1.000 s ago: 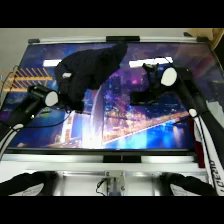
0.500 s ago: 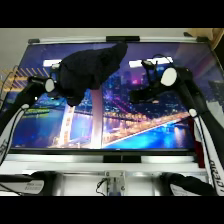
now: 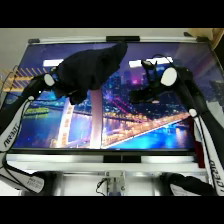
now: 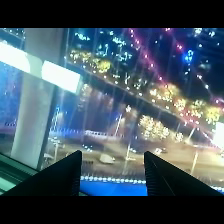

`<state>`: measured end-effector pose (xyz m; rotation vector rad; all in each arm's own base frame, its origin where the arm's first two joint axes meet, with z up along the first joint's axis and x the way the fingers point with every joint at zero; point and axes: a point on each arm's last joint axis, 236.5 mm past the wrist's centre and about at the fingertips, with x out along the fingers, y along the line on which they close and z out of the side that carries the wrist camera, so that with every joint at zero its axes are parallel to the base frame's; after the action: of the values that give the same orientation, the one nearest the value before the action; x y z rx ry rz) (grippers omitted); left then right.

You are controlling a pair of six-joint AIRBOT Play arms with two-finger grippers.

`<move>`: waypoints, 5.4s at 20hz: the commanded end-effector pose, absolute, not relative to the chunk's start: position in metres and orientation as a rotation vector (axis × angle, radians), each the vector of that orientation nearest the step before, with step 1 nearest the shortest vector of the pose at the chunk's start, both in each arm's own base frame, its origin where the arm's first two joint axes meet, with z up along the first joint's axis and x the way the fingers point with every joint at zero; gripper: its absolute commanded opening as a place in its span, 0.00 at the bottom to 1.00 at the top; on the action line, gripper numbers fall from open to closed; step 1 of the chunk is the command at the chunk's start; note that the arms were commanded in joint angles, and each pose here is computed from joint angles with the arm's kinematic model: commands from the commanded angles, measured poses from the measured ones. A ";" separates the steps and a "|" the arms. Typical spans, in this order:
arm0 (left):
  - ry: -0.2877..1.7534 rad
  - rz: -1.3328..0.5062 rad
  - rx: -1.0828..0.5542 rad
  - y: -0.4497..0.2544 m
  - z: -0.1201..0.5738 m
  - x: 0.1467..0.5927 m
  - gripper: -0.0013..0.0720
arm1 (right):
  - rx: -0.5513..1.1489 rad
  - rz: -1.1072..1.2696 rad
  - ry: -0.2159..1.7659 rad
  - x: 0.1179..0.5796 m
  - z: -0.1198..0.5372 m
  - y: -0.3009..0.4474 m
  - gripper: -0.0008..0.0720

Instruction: Fold the shirts.

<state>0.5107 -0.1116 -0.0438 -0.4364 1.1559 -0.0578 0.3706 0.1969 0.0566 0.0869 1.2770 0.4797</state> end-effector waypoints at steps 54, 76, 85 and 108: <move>0.189 -0.661 -0.196 -0.236 0.395 0.350 0.10 | 0.022 0.572 1.359 0.320 0.016 0.129 0.14; 0.043 -0.474 -0.239 -0.177 0.453 0.459 0.10 | -0.024 0.193 0.891 0.212 0.279 0.045 0.14; 0.892 -0.653 -0.273 -0.262 0.159 0.508 1.00 | 0.104 0.378 1.169 0.340 0.108 0.112 0.14; 1.567 -0.202 -0.293 -0.118 -0.039 0.300 1.00 | 0.070 0.425 1.189 0.340 0.100 0.116 0.14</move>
<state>0.2899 -0.0951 -0.0184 -0.0970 1.6746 -0.1928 0.3346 0.1153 0.0989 0.0687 1.2115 0.4288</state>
